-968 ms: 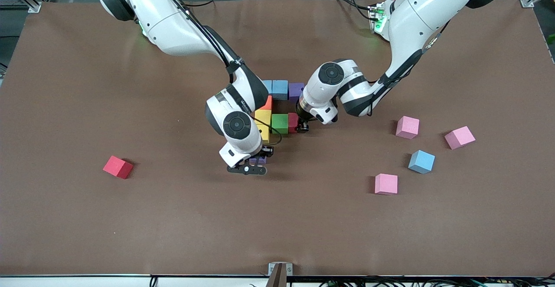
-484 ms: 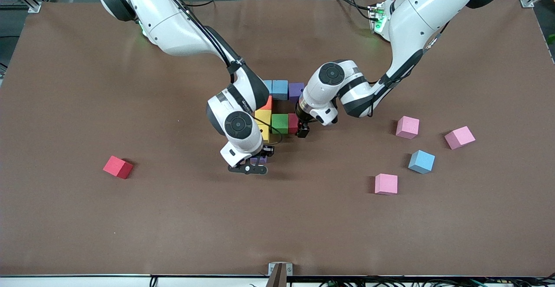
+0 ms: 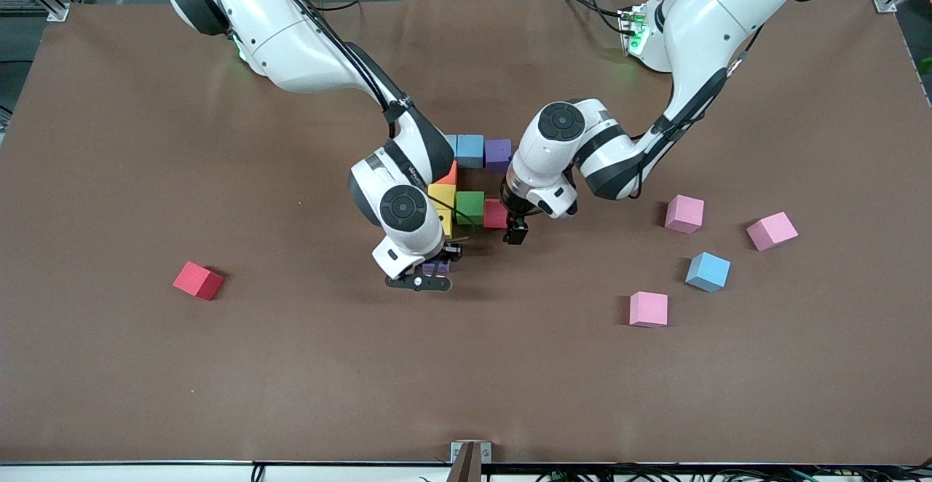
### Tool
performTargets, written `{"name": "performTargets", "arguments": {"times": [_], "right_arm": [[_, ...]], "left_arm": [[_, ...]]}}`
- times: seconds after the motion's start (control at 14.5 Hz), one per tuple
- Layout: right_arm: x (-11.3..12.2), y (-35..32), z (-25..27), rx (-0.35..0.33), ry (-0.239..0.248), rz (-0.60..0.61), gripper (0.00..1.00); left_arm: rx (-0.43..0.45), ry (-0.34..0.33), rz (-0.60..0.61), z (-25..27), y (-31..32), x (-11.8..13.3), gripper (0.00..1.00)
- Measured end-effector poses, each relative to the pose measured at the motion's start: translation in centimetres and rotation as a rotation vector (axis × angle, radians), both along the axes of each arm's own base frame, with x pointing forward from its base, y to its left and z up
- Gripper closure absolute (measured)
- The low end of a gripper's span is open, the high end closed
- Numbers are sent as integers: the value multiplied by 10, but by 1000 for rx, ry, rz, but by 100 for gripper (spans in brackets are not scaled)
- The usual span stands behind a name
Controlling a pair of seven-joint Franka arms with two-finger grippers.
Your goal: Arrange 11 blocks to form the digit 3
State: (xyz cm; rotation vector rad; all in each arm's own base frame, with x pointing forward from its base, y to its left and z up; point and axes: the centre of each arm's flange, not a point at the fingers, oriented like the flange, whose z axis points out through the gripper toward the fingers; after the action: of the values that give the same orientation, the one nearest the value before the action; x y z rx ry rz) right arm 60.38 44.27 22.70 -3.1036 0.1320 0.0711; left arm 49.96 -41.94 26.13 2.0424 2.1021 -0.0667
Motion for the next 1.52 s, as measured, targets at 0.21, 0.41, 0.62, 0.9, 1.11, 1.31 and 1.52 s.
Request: {"name": "performTargets", "arguments": {"times": [0.21, 0.41, 0.62, 0.9, 1.11, 1.31, 1.52], "right_arm": [[-2, 2, 0, 0, 0, 2, 46], [-2, 3, -1, -1, 1, 2, 46], [-2, 3, -1, -4, 0, 4, 46], [-3, 2, -2, -13, 1, 8, 46], [-3, 2, -2, -14, 0, 10, 46], [-3, 3, -2, -14, 0, 11, 46], [-4, 3, -3, -14, 1, 11, 46]], "left_arm": [[60, -19, -52, 27, -2, 11, 0], [91, -42, -145, 40, -2, 16, 0], [119, -66, -260, 51, 3, 27, 0], [154, -89, -407, 55, 16, 41, 0], [180, -102, -533, 53, 30, 51, 0], [209, -109, -636, 51, 69, 76, 0], [243, -90, -755, 44, 108, 95, 0]]}}
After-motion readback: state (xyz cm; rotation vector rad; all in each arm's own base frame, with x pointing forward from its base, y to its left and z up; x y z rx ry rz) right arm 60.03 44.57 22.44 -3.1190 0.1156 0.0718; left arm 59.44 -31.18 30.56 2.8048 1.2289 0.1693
